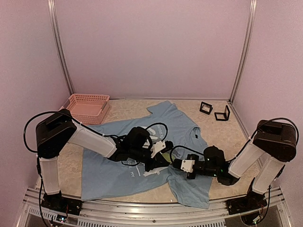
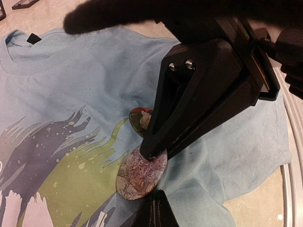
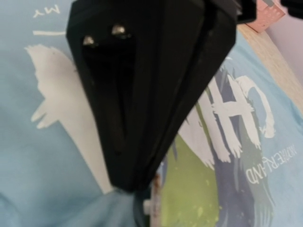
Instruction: Pin the brooch onto the clothing
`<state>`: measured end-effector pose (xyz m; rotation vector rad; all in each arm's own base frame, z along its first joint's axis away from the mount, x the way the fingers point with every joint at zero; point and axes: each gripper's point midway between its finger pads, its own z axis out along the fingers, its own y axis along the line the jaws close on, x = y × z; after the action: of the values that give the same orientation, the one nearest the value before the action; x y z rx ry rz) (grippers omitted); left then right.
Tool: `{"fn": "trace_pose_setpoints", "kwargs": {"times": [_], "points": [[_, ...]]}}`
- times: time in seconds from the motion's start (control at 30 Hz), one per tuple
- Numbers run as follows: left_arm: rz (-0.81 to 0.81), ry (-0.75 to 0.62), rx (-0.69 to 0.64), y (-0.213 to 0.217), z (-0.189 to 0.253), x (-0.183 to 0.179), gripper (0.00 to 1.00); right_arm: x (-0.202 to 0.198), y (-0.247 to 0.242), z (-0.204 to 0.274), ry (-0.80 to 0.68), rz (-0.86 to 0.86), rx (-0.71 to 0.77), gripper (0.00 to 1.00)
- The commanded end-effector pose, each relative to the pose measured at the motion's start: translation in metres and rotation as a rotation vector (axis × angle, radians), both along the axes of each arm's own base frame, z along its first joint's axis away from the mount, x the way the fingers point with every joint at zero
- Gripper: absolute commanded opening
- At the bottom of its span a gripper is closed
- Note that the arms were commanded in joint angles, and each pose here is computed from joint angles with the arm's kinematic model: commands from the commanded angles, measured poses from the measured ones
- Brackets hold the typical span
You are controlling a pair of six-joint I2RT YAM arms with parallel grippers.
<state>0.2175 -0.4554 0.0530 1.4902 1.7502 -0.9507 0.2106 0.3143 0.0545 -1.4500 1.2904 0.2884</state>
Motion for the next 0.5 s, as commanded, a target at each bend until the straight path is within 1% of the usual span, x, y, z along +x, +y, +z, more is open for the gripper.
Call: {"fn": "trace_pose_setpoints", "kwargs": {"times": [0.0,0.1,0.13,0.17,0.2,0.27,0.37,0.47], "points": [[0.014,-0.020,-0.052,-0.003,0.024,0.006,0.00,-0.025,0.009,-0.004,0.086,0.104,0.042,0.00],[0.020,-0.017,-0.047,-0.002,0.022,0.006,0.00,-0.026,0.013,-0.004,0.122,0.109,0.065,0.00],[0.024,-0.016,-0.044,-0.002,0.022,0.007,0.03,-0.025,0.013,-0.003,0.127,0.104,0.076,0.00],[0.028,-0.016,-0.037,-0.001,0.021,0.007,0.08,-0.024,0.013,-0.003,0.133,0.100,0.085,0.00],[0.033,-0.019,-0.034,0.000,0.021,0.008,0.15,-0.023,0.013,-0.002,0.139,0.102,0.093,0.00],[0.039,-0.029,-0.029,0.003,0.020,0.007,0.23,-0.025,0.014,-0.003,0.157,0.113,0.102,0.00],[0.050,-0.058,-0.039,0.009,0.026,0.008,0.27,-0.028,0.013,0.000,0.180,0.131,0.128,0.00],[0.066,-0.080,-0.049,0.011,0.030,0.011,0.28,-0.031,0.015,-0.001,0.195,0.156,0.121,0.00]]}}
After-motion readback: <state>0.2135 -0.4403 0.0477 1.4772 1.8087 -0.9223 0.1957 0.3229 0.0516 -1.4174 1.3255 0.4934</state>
